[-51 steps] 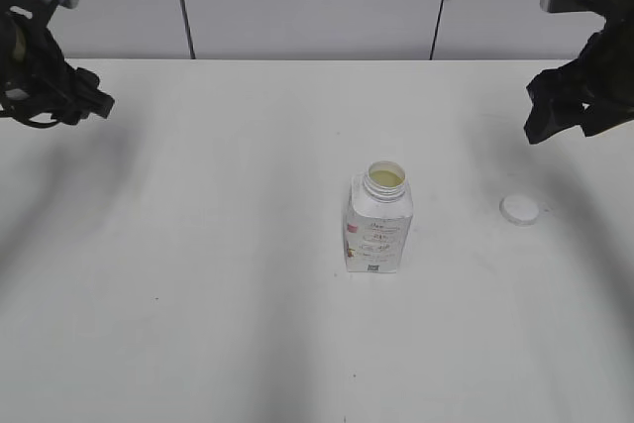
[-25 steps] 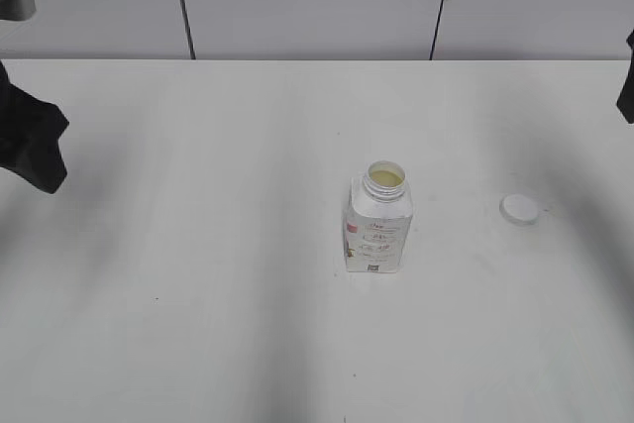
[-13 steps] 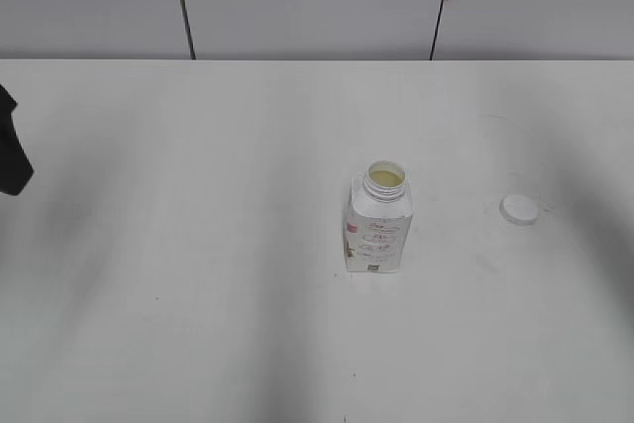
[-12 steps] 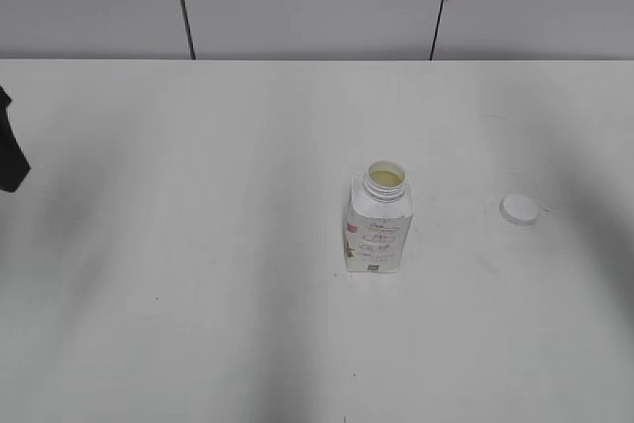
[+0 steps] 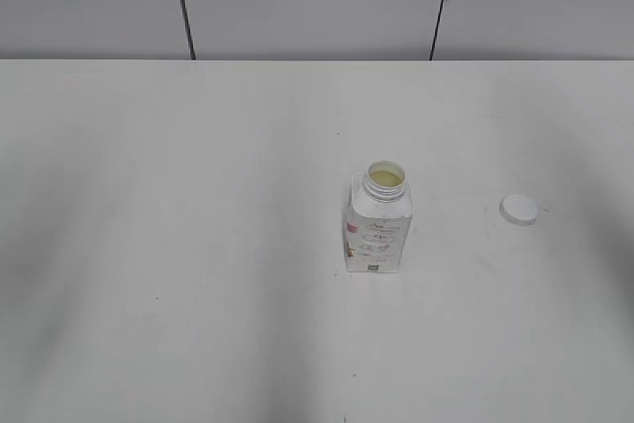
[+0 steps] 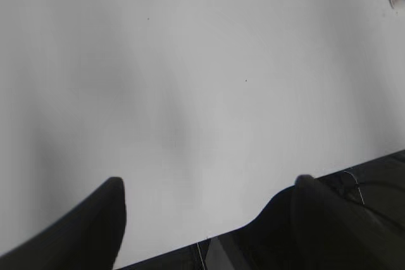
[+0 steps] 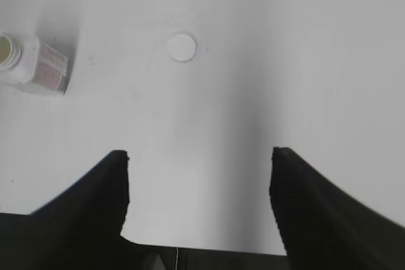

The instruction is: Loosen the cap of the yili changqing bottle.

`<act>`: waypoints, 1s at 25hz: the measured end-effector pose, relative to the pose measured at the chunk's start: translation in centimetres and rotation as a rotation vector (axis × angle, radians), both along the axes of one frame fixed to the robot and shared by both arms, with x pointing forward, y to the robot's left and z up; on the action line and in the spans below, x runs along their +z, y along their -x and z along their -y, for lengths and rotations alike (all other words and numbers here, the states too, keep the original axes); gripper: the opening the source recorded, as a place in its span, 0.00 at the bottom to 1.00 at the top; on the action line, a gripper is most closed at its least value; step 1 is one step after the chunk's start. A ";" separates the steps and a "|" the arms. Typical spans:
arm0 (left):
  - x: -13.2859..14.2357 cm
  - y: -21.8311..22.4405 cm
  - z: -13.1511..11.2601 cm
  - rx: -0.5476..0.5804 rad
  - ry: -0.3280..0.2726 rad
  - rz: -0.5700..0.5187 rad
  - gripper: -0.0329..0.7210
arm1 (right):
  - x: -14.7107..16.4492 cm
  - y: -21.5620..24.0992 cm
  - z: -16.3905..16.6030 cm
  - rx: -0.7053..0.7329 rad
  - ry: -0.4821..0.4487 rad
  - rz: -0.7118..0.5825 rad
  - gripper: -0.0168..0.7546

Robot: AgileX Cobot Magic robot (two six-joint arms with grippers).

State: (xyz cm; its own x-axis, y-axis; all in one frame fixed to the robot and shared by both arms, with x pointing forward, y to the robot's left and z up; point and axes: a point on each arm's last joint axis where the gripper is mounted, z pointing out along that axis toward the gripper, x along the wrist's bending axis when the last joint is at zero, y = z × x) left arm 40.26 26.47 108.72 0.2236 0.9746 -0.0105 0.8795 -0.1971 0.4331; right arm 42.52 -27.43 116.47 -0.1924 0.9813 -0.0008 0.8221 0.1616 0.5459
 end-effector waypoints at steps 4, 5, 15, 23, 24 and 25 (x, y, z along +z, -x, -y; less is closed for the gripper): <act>-0.9 3.0 -0.6 0.002 0.010 0.041 0.71 | -1.5 2.6 0.3 -0.003 0.000 -0.014 0.73; -1.0 3.7 -0.8 0.003 0.013 0.054 0.71 | -2.0 3.2 0.3 -0.003 -0.001 -0.019 0.73; -2.6 10.1 -2.1 0.011 0.073 0.230 0.71 | -5.1 9.5 1.0 -0.004 -0.008 0.028 0.73; -3.2 12.7 -2.6 0.009 0.114 0.375 0.71 | -5.6 12.6 1.3 -0.005 -0.019 0.119 0.73; -3.2 12.9 -2.6 0.009 0.117 0.386 0.71 | -5.5 12.9 1.4 -0.005 -0.020 0.132 0.73; -3.2 13.1 -2.6 0.009 0.119 0.395 0.71 | -5.5 13.2 1.4 -0.005 -0.021 0.142 0.73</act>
State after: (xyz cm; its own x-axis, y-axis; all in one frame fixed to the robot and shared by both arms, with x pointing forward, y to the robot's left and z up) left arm 27.20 29.09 105.57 0.2247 0.9737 -0.0388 0.6426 -0.1182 0.7570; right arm 29.37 -28.82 110.99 -0.1873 0.9823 -0.0069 0.7369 0.1451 0.6603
